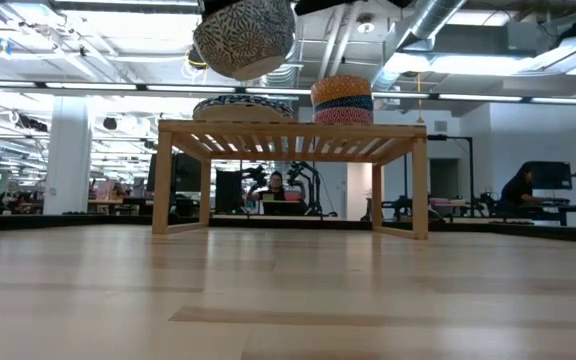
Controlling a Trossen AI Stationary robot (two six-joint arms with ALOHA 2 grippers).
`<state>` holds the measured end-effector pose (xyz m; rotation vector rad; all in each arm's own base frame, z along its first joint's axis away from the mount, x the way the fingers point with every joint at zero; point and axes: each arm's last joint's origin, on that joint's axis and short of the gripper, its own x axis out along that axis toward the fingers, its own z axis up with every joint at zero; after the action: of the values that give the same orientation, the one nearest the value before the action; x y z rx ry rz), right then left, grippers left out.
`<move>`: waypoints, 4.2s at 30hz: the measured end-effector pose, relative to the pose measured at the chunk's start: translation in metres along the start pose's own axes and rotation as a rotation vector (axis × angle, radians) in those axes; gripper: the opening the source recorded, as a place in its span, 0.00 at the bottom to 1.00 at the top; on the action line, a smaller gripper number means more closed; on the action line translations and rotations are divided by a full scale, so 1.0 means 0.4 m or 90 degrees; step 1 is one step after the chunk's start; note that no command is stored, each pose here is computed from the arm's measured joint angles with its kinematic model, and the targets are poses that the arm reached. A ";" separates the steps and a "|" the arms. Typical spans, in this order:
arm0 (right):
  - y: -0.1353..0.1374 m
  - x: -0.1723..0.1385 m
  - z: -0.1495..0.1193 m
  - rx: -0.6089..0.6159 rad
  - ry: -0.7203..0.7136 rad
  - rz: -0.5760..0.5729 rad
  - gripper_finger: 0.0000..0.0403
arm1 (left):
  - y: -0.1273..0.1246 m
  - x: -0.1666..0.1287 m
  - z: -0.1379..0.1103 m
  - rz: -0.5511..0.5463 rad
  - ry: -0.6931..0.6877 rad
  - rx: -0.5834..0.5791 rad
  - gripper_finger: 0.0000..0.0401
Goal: Place and stack bowls onto a shelf
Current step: Stack the gray red patterned bowl on top of the orange blue patterned bowl on the shelf
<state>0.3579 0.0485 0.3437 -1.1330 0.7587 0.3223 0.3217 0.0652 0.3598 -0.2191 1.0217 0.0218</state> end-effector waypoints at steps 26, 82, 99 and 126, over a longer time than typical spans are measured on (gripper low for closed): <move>0.039 0.063 0.054 -0.103 -0.053 0.034 0.41 | -0.068 0.007 -0.001 -0.032 0.002 -0.100 0.03; 0.056 0.066 0.066 -0.049 -0.051 0.049 0.12 | -0.107 0.003 0.013 -0.043 -0.043 -0.130 0.13; 0.049 0.060 0.063 -0.042 -0.010 0.015 0.11 | -0.104 -0.055 0.042 -0.025 -0.098 -0.123 0.13; 0.049 0.061 0.058 -0.038 0.009 0.012 0.10 | -0.110 -0.090 0.045 -0.035 -0.144 -0.124 0.44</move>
<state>0.3724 0.0743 0.3182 -1.1860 0.7765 0.3551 0.3234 0.0286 0.4069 -0.4134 0.7879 0.0939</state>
